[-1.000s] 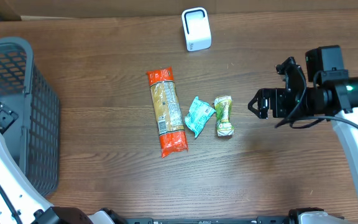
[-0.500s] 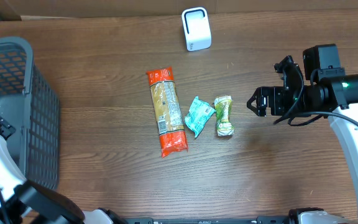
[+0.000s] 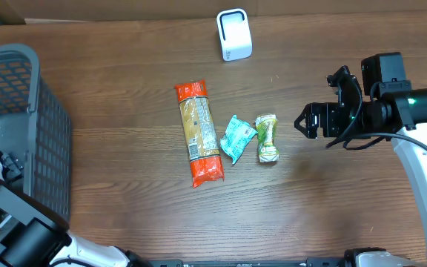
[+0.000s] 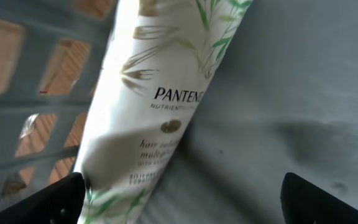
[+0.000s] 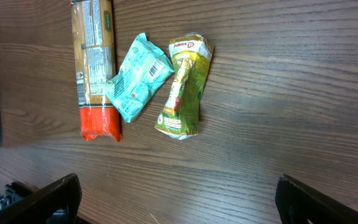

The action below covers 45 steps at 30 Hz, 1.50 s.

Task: Scan the item barcode
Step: 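Reach into the basket and grasp the white Pantene tube with left gripper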

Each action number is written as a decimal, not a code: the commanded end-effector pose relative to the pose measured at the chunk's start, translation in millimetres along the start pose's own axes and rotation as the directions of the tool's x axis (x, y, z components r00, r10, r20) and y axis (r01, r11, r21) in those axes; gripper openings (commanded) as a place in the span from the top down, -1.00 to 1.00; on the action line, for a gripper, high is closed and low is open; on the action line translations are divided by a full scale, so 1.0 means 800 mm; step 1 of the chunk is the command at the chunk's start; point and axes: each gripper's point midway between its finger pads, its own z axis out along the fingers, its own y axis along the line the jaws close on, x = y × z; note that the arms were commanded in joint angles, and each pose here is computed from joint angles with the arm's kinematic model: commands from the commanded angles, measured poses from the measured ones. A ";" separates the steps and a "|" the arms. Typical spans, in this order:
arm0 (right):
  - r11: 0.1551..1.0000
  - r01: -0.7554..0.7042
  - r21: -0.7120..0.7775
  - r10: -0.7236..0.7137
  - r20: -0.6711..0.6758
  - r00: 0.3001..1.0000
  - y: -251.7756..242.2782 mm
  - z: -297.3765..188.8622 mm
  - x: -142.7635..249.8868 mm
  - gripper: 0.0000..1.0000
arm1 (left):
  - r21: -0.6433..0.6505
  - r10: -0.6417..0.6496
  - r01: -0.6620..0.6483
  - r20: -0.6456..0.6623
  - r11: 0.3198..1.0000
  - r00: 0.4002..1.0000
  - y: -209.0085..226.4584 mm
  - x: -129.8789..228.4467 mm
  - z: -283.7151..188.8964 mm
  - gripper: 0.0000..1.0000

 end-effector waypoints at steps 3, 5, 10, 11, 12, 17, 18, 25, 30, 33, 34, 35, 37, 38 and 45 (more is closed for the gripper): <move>1.000 0.011 0.005 -0.011 0.002 1.000 0.000 0.001 0.000 -1.00 | 0.037 0.070 -0.070 0.014 0.997 0.997 0.003 0.001 0.013 -0.82; 1.000 0.011 0.005 -0.011 0.003 1.000 0.000 0.001 0.000 -1.00 | 0.033 0.071 -0.071 0.014 0.997 0.997 0.008 0.001 0.015 -0.82; 1.000 0.011 0.004 -0.011 0.003 1.000 0.000 0.001 0.000 -1.00 | 0.040 0.051 -0.052 0.007 0.998 0.999 0.016 0.006 0.019 -0.81; 1.000 0.011 0.004 -0.011 0.003 1.000 0.000 0.001 0.000 -1.00 | 0.050 0.049 -0.049 0.008 0.998 0.999 0.015 0.007 0.019 -0.81; 1.000 0.011 0.005 -0.011 0.003 1.000 0.000 0.001 0.000 -1.00 | 0.064 0.046 -0.047 0.006 0.997 0.999 0.014 0.008 0.021 -0.81; 1.000 0.011 0.004 -0.011 0.004 1.000 0.000 0.001 0.000 -1.00 | 0.088 0.034 -0.030 -0.047 0.996 0.998 0.014 0.026 0.034 -0.67; 1.000 0.012 0.004 -0.012 0.005 1.000 0.000 0.001 -0.001 -1.00 | 0.091 0.028 -0.023 -0.052 0.996 0.998 0.013 0.028 0.036 -0.51; 1.000 0.015 0.004 -0.015 0.012 1.000 0.000 0.001 -0.003 -1.00 | 0.218 0.028 -0.025 -0.009 0.976 1.000 -0.018 0.019 0.033 0.67; 1.000 0.016 0.003 -0.016 0.014 1.000 0.000 0.001 -0.004 -1.00 | 0.254 0.044 -0.042 -0.003 0.966 0.999 -0.035 0.016 0.026 0.92; 1.000 0.015 0.003 -0.015 0.014 1.000 0.000 0.001 -0.004 -1.00 | 0.256 0.060 -0.064 0.023 0.964 0.998 -0.044 0.005 0.015 0.92; 1.000 0.015 0.003 -0.015 0.014 1.000 0.000 0.001 -0.004 -1.00 | 0.259 0.061 -0.070 0.043 0.963 0.997 -0.049 -0.004 0.005 0.92; 1.000 0.015 0.003 -0.015 0.014 1.000 0.000 0.001 -0.004 -1.00 | 0.260 0.053 -0.067 0.059 0.963 0.997 -0.053 -0.013 -0.004 0.92; 1.000 0.015 0.003 -0.015 0.014 1.000 0.000 0.001 -0.004 -1.00 | 0.262 0.038 -0.062 0.096 0.963 0.995 -0.060 -0.034 -0.027 0.92; 1.000 0.015 0.003 -0.015 0.014 1.000 0.000 0.001 -0.004 -1.00 | 0.264 0.029 -0.061 0.123 0.962 0.992 -0.063 -0.050 -0.047 0.92; 1.000 0.015 0.004 -0.015 0.013 1.000 0.000 0.001 -0.003 -1.00 | 0.311 -0.115 0.020 0.290 0.950 0.950 -0.059 -0.134 -0.208 0.92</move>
